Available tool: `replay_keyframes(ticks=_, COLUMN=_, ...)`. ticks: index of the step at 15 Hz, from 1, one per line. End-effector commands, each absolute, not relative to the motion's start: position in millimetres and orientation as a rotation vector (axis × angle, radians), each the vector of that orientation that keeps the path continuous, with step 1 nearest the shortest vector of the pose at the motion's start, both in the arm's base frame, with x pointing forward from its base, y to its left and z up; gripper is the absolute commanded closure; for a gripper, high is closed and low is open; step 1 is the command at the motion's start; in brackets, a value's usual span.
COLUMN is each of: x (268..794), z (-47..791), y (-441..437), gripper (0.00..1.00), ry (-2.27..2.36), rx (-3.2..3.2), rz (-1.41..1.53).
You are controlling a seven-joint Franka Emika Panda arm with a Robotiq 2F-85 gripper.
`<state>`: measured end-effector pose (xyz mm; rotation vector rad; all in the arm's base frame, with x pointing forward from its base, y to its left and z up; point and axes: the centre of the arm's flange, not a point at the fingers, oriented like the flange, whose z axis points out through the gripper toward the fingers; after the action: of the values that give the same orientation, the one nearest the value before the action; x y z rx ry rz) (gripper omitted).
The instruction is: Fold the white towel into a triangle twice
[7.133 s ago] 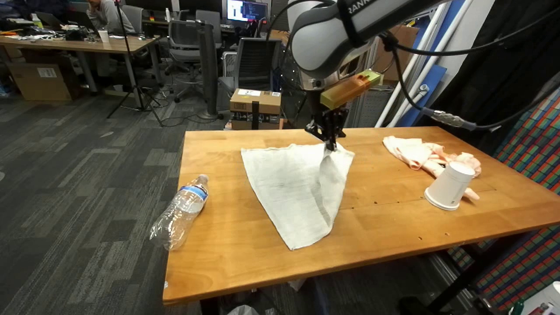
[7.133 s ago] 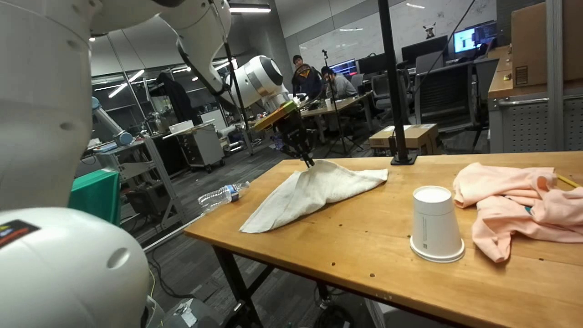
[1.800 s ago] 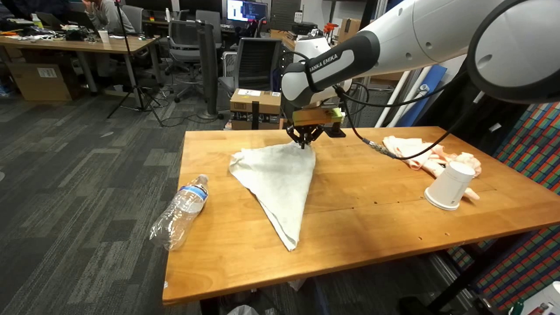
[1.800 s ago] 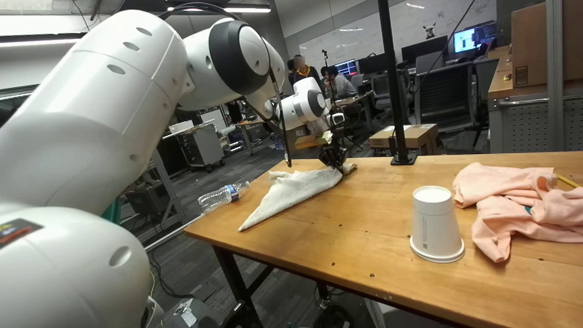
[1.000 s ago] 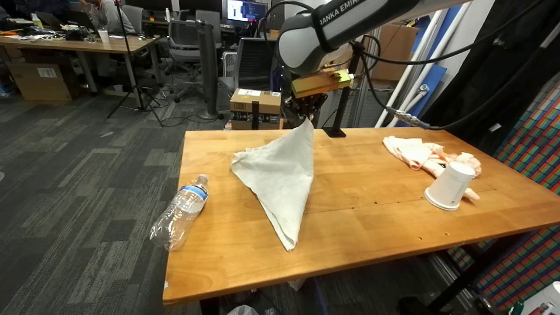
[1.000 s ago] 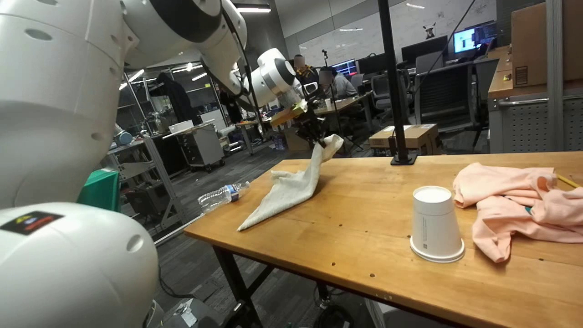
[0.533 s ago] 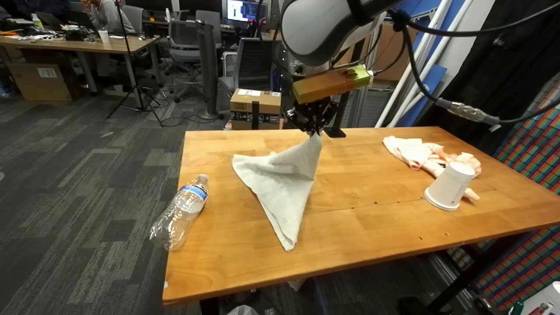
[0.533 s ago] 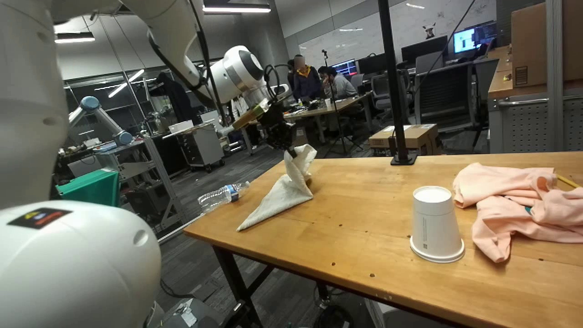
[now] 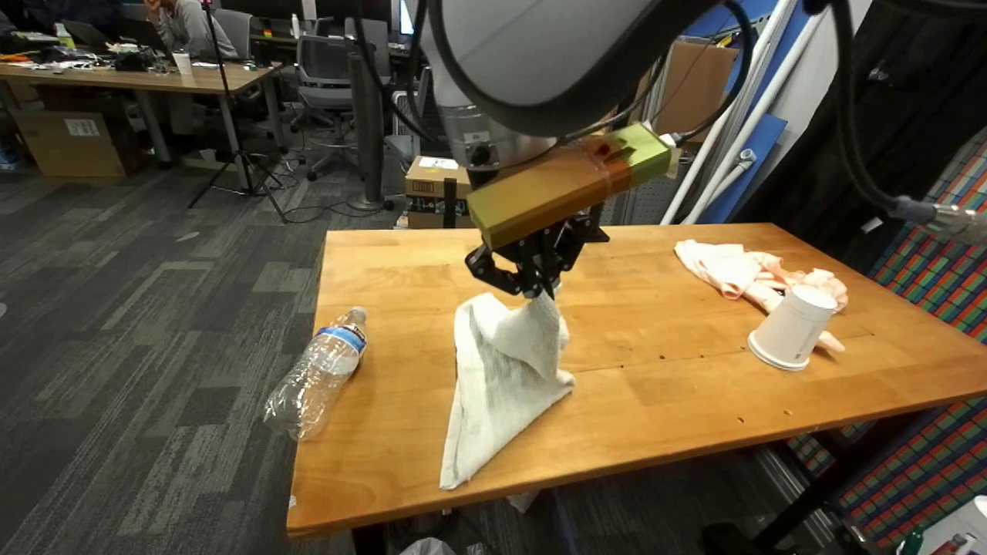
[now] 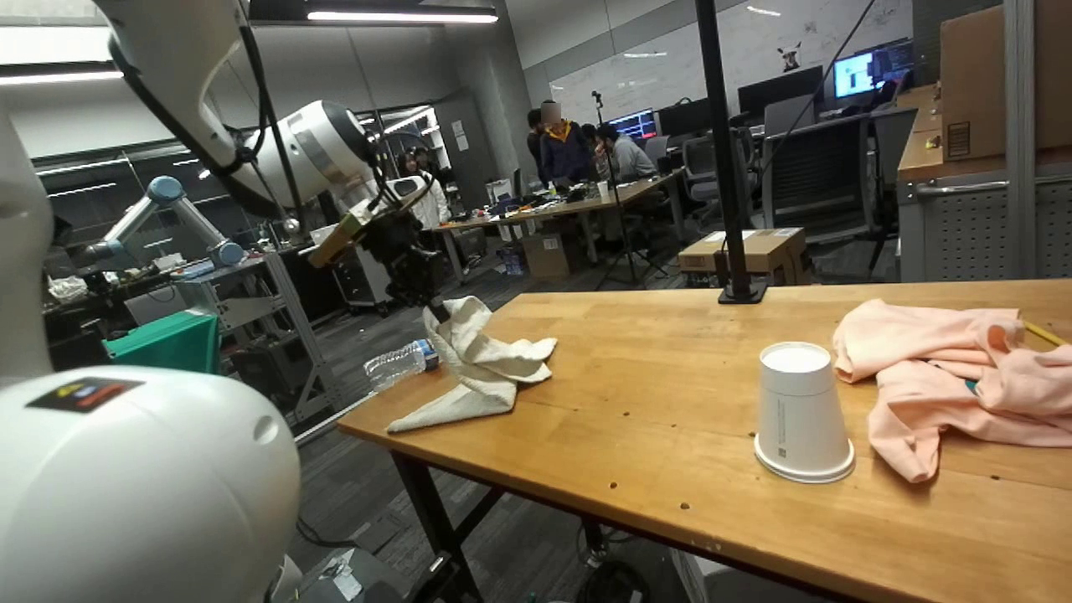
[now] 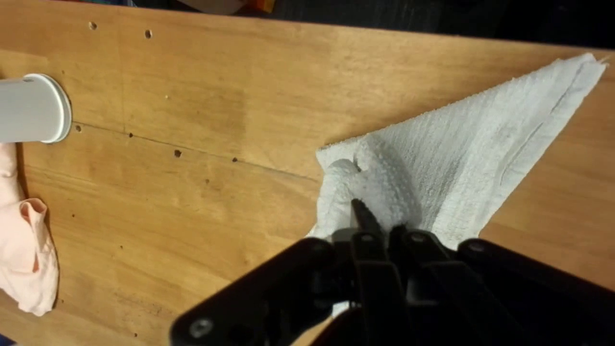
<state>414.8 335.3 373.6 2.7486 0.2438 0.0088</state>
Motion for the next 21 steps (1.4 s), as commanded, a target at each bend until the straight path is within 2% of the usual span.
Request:
replay_keyframes(ticks=1, x=380.5, z=363.2, y=360.1, gripper=0.95, ry=0.300, rx=2.685, rz=0.032)
replay_keyframes(ticks=5, x=360.0, z=348.4, y=383.9, gripper=0.92, ry=0.375, rx=2.614, rz=0.047)
replay_keyframes(ticks=12, x=338.7, z=329.9, y=422.9, gripper=0.93, ry=0.482, rx=2.648, rz=0.006)
replay_keyframes(ticks=21, x=340.7, z=332.3, y=426.9, gripper=0.93, ry=0.449, rx=2.951, rz=-0.163)
